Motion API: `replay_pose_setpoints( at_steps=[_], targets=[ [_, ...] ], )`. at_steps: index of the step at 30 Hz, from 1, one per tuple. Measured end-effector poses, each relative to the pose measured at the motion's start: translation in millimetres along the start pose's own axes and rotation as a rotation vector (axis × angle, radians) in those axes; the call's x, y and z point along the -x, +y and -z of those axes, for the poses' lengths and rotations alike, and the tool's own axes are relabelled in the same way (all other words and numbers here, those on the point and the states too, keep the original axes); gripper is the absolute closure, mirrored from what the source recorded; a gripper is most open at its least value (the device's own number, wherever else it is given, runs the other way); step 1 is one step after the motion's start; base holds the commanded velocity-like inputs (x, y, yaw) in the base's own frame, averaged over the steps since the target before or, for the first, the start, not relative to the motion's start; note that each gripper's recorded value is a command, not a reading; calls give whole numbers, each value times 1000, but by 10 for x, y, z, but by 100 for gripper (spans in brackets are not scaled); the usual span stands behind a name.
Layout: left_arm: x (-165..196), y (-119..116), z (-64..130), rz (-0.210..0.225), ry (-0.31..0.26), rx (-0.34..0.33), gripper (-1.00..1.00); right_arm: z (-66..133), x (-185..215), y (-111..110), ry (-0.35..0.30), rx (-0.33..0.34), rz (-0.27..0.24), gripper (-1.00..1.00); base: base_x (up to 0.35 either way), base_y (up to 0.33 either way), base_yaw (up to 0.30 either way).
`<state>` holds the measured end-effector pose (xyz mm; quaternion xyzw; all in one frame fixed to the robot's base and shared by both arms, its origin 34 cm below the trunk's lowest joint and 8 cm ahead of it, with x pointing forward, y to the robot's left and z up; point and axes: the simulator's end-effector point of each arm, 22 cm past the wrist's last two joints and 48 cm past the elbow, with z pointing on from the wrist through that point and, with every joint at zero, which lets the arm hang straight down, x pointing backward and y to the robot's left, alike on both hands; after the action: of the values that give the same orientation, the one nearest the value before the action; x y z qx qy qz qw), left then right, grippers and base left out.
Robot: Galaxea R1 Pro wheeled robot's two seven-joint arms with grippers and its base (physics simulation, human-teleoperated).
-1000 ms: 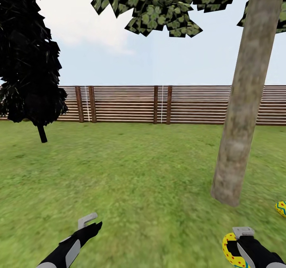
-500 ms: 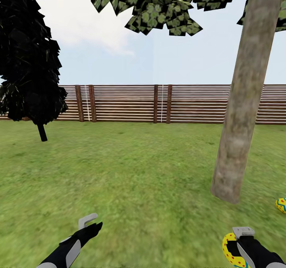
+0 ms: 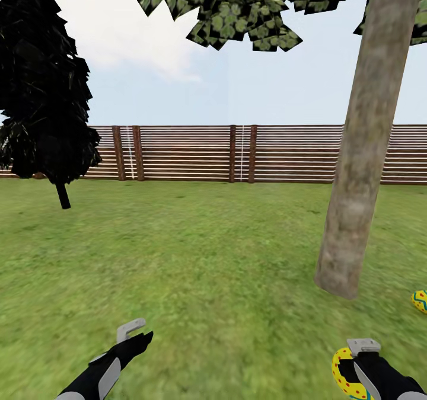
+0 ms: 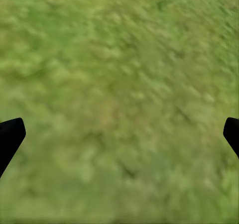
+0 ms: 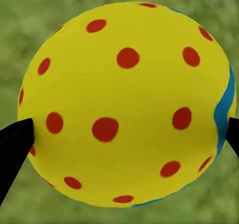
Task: Take the three Easter eggs out of the wicker basket on the lawn in the garden, then place them on the lawn next to a single tree (choose any tree) so that all three eggs are next to the same tree and none are left in the basket.
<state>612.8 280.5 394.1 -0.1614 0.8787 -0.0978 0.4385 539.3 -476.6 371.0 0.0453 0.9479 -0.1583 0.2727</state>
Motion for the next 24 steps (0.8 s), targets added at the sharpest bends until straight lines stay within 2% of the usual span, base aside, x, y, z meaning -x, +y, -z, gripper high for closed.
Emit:
replay_pose_setpoints(
  at_steps=[6,24],
  targets=[
    [-126,49,-51,0,1,0,-100,-90,-103,31,0,0,0,100,0,0,0],
    [-507,197,-204,2,73,27,-100,-308,-393,106,69,0,24,100,0,0,0]
  ],
)
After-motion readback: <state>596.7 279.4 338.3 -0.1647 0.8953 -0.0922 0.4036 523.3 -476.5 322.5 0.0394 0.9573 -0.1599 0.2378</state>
